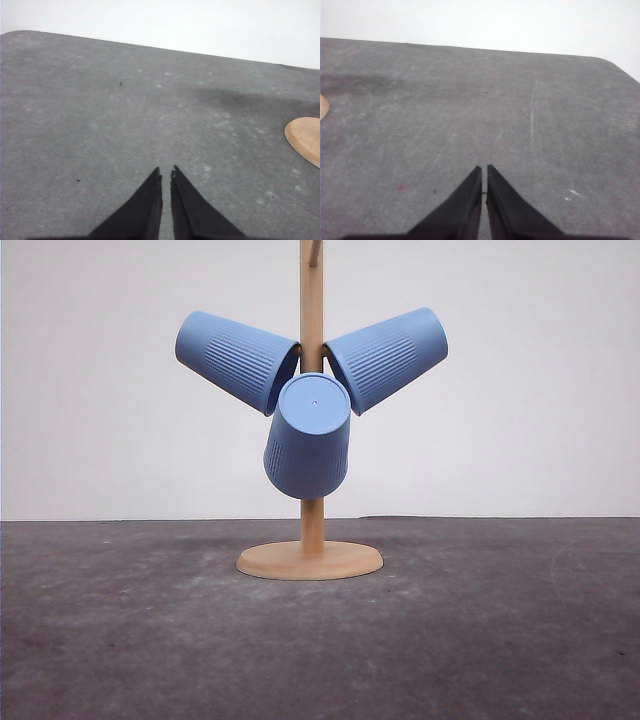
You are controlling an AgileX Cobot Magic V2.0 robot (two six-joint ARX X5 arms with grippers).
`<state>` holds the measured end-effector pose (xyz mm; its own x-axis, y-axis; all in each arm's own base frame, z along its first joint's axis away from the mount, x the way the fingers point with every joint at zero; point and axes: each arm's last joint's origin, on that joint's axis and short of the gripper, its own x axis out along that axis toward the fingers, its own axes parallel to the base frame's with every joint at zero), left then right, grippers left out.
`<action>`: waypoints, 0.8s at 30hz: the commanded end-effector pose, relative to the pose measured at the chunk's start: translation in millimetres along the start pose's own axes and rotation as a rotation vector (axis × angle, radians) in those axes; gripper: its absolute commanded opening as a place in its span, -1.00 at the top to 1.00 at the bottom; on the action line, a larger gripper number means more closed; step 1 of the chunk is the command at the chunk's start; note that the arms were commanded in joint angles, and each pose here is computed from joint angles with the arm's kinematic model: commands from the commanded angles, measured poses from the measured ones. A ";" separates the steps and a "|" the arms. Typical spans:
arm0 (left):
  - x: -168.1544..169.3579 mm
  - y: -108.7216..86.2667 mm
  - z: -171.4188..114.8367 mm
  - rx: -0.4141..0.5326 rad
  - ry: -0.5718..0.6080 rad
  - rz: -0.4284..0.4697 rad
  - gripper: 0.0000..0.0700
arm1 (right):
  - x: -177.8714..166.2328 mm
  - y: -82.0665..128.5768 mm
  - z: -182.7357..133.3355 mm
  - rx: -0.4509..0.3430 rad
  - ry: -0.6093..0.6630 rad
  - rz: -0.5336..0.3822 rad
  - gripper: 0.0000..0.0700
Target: Place three cups
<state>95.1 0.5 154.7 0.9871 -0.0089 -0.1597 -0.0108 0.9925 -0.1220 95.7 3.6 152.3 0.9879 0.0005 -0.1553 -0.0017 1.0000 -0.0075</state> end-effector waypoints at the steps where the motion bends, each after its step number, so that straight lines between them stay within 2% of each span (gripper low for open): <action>1: 1.3 0.8 -5.0 0.000 0.017 0.004 0.97 | 0.4 0.1 -0.1 0.011 -0.009 0.000 0.95; 24: 1.3 0.8 -5.0 0.000 0.017 0.004 0.97 | 0.4 0.1 -0.1 0.011 -0.008 0.000 0.95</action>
<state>95.1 0.5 154.7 0.9871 -0.0089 -0.1597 -0.0107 0.9925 -0.1216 95.7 3.6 152.3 0.9879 0.0005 -0.1553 -0.0016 1.0000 -0.0072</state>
